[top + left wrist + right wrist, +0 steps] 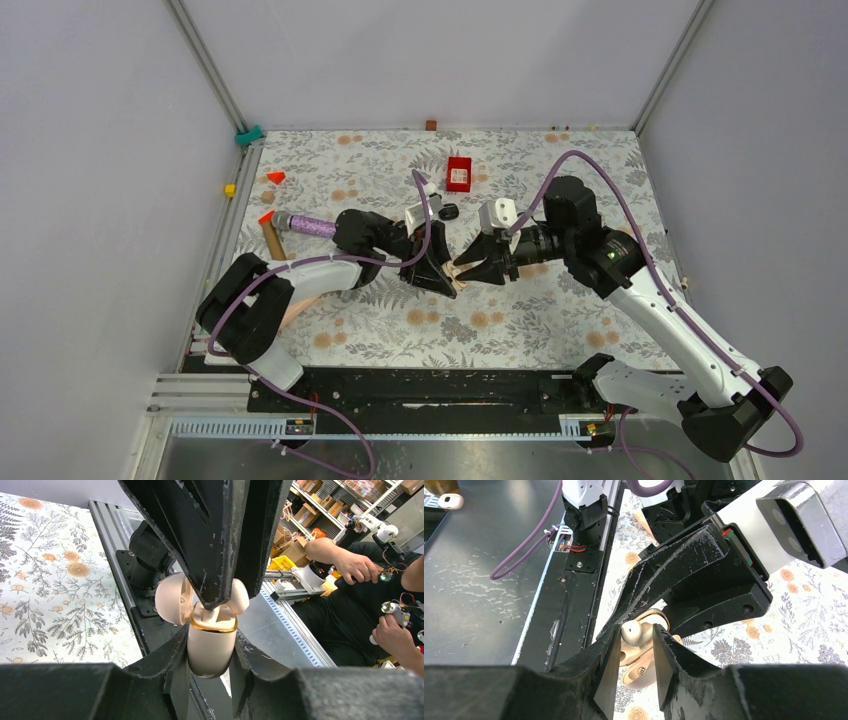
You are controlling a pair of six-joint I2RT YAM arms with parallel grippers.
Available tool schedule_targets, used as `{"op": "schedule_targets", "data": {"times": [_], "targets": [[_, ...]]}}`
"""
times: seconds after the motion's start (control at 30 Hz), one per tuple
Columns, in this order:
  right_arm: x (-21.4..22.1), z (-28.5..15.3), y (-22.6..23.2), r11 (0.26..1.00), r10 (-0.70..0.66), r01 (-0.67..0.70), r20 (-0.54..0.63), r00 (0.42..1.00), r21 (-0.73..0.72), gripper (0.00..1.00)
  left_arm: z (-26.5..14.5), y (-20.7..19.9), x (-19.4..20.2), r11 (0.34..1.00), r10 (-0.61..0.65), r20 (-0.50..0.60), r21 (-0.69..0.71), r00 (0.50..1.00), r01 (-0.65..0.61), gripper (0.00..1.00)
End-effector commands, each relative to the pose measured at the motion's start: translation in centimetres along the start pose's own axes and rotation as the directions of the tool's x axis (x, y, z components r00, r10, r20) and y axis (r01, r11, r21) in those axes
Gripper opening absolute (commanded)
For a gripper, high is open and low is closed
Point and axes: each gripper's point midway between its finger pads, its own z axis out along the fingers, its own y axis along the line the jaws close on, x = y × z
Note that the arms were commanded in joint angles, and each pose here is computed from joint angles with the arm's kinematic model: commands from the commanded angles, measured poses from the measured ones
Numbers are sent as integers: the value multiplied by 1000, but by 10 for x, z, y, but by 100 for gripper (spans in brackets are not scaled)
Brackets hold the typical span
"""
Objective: Insert the wireless bluetooth earbuds into the charging case
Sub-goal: Place the earbud in the charging case.
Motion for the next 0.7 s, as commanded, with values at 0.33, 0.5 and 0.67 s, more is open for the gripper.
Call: {"op": "schedule_targets", "data": {"times": [0.33, 0.5, 0.67], "targets": [[-9, 1, -19, 996, -30, 30, -5, 1000, 78, 37, 7, -20, -8, 989, 142, -16, 49, 990, -141, 0], [-12, -3, -20, 995, -48, 50, -22, 999, 91, 43, 7, -22, -5, 988, 145, -31, 60, 989, -143, 0], [-13, -6, -19, 994, -59, 61, -30, 998, 94, 44, 8, -24, -4, 987, 145, -38, 69, 989, -142, 0]]}}
